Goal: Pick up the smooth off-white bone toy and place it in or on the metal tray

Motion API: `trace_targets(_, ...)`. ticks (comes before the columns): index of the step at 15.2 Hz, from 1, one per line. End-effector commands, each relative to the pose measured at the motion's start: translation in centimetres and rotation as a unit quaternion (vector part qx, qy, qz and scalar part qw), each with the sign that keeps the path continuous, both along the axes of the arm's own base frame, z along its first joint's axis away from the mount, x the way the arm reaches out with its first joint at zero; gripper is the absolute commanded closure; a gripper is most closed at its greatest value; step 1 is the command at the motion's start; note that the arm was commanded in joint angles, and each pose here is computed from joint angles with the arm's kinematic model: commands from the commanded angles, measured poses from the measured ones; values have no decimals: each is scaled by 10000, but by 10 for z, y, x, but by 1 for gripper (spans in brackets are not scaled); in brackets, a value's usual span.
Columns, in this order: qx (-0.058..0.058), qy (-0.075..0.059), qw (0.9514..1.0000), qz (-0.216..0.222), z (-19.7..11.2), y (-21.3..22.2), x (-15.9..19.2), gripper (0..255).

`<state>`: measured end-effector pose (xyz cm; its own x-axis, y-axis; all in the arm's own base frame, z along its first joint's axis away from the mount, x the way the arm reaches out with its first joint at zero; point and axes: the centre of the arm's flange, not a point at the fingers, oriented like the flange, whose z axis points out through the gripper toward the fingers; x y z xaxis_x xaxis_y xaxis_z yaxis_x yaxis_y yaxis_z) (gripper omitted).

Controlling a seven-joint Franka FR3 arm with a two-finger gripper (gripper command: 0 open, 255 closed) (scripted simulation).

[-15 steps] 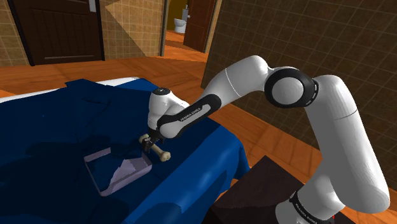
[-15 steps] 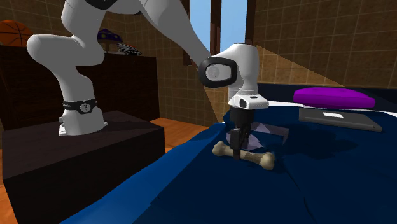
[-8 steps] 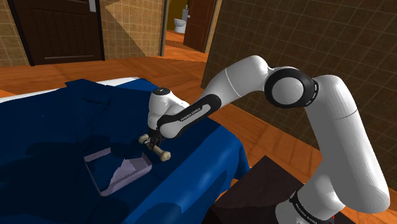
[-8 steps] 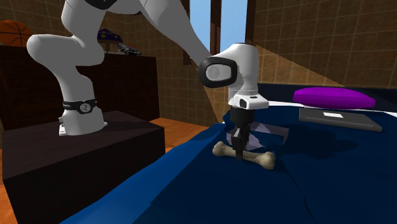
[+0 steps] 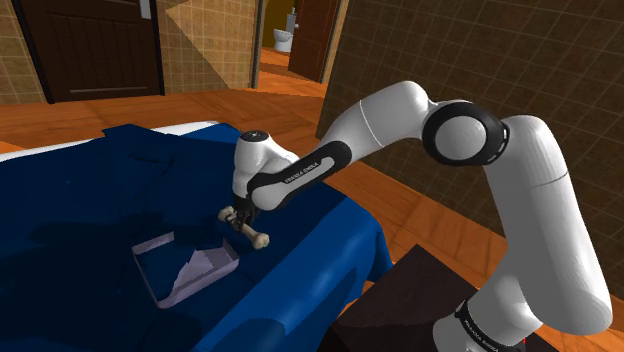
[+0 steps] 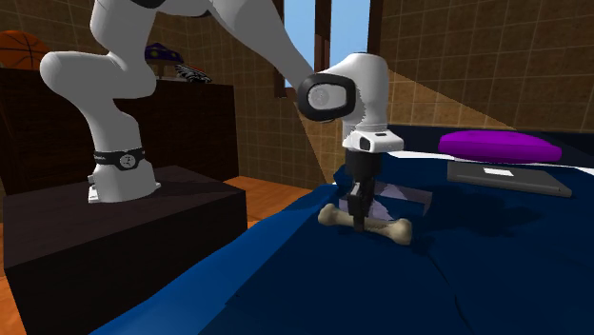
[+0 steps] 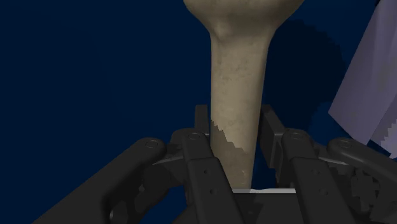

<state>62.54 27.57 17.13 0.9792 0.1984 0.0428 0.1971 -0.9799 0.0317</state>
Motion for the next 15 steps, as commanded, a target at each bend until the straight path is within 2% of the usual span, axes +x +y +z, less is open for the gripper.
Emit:
trace_targets(1,0,-1,10000,0,11,1,-1,255)
trace_targets(15,0,-1,10000,0,85,1,-1,255)
